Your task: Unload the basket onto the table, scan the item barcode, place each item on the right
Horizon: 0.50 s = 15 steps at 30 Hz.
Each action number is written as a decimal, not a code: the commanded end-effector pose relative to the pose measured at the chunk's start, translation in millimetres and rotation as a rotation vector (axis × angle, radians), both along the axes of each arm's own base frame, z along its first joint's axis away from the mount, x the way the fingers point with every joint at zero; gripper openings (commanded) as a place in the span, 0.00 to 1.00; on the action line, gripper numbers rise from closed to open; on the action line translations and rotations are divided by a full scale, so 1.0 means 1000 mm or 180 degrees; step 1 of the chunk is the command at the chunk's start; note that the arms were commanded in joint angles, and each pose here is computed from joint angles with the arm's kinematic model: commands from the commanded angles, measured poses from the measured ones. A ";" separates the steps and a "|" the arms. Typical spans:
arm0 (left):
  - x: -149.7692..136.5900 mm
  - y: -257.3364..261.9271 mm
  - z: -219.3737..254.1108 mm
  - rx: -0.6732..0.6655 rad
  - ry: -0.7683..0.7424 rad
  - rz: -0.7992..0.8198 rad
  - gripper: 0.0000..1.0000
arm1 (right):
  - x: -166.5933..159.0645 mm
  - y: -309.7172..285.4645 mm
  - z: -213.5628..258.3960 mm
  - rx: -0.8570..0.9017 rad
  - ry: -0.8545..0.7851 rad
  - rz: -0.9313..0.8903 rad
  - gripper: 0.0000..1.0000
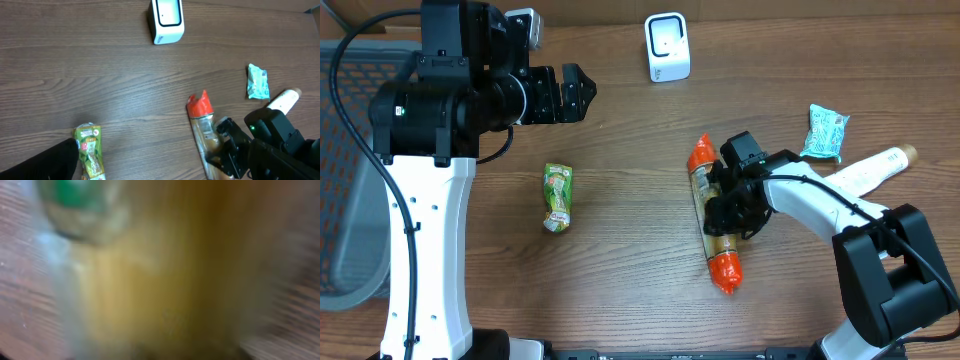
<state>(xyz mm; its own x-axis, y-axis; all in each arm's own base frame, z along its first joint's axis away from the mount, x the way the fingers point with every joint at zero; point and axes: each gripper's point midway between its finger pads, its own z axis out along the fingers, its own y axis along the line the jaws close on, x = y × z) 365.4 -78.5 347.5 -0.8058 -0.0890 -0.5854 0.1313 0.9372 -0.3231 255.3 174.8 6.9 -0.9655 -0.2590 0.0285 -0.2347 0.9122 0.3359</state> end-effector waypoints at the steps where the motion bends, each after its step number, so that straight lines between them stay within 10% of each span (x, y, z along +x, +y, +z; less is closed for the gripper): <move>1: 0.002 0.000 0.000 -0.0018 0.0006 -0.0004 1.00 | -0.008 0.002 -0.002 0.0044 0.0092 -0.0071 0.11; 15: 0.002 0.000 0.000 -0.0018 0.0005 -0.0003 1.00 | 0.004 0.054 0.060 0.1042 0.0067 0.0227 0.04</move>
<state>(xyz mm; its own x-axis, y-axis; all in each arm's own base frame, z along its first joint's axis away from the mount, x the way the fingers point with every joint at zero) 365.4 -78.5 347.5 -0.8056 -0.0890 -0.5857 0.1314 0.9372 -0.3231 248.2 191.9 21.4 -0.9703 -0.2330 0.0648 -0.1820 0.8799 0.4390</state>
